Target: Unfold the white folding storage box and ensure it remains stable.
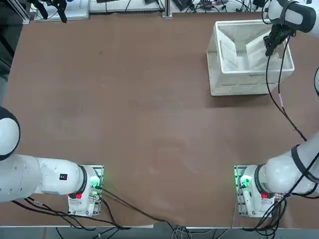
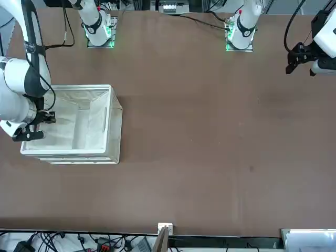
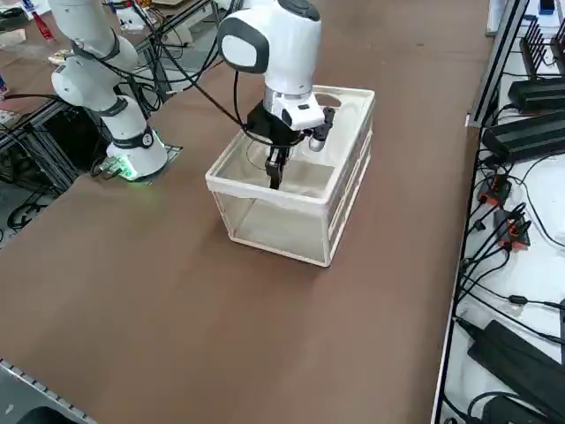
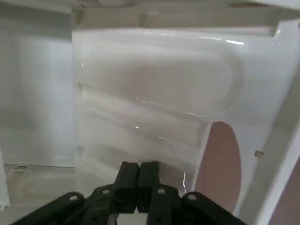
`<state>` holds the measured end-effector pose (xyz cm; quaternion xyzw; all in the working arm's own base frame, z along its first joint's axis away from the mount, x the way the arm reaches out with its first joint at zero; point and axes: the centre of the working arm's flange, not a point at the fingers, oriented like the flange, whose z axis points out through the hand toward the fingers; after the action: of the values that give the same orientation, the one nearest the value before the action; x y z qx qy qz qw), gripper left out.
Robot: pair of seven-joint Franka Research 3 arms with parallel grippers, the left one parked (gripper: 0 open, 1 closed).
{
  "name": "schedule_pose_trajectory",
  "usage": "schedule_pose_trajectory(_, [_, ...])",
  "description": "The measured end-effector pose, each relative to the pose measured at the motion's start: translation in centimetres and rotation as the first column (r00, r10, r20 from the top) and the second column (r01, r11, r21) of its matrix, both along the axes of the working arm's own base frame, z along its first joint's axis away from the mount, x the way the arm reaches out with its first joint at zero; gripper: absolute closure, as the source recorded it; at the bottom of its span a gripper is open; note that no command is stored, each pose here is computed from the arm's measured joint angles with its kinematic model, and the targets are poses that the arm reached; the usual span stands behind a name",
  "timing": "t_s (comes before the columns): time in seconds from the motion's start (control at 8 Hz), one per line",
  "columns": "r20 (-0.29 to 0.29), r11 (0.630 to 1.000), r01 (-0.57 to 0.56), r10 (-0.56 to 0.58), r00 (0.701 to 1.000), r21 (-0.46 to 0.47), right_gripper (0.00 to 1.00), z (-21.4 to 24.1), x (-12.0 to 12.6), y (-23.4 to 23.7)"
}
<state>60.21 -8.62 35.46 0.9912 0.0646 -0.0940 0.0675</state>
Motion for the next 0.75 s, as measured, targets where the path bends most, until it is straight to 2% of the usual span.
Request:
schedule_pose_trajectory(0.25, [-0.025, 0.999, -0.023, 0.022, 0.999, -0.043, 0.99, -1.2, -0.1, -0.3])
schedule_pose_trajectory(0.75, [-0.084, 0.977, -0.067, 0.051, 0.995, -0.202, 0.99, -5.3, 0.2, -0.4])
